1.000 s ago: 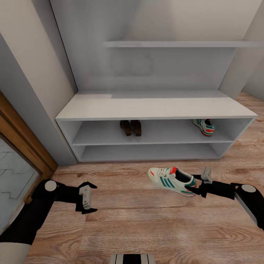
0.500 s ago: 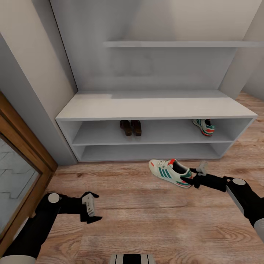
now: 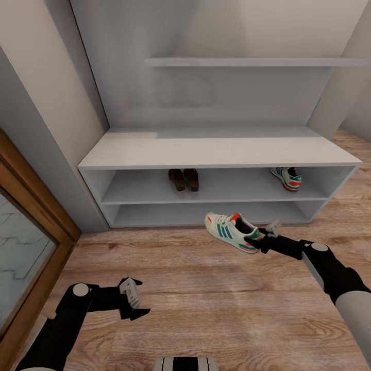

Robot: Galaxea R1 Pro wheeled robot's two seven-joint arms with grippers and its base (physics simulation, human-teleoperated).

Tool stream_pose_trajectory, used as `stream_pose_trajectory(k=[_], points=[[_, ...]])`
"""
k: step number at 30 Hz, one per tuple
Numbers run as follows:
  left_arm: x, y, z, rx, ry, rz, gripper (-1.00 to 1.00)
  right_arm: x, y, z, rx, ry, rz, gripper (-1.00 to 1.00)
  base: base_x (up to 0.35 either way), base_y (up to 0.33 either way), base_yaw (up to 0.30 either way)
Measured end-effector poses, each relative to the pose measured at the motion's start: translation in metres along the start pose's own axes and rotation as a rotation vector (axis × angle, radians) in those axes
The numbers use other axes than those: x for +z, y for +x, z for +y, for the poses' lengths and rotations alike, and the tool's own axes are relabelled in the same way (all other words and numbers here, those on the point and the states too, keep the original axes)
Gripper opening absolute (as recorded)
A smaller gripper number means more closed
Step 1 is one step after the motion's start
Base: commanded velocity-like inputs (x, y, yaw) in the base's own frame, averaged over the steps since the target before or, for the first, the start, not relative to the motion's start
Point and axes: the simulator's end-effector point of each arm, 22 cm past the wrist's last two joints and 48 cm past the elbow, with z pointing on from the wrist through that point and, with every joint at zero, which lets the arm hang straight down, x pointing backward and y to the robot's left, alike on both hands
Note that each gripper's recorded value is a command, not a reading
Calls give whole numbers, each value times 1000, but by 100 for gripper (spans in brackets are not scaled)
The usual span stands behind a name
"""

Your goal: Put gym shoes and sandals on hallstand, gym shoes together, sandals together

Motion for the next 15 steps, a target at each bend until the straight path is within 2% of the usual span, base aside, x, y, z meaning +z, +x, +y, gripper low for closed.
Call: stream_pose_trajectory(k=[8,12,15], points=[[11,3,1,-72,-29,-27,100,20,-17,0,25,26,-29,-100,0,0,0],[9,8,-3,-63,-11,-20,100,13,-7,-8,9,51,-20,-100,0,0,0],[5,12,-10,-52,10,-15,100,3,-6,-14,18,57,-32,-100,0,0,0]])
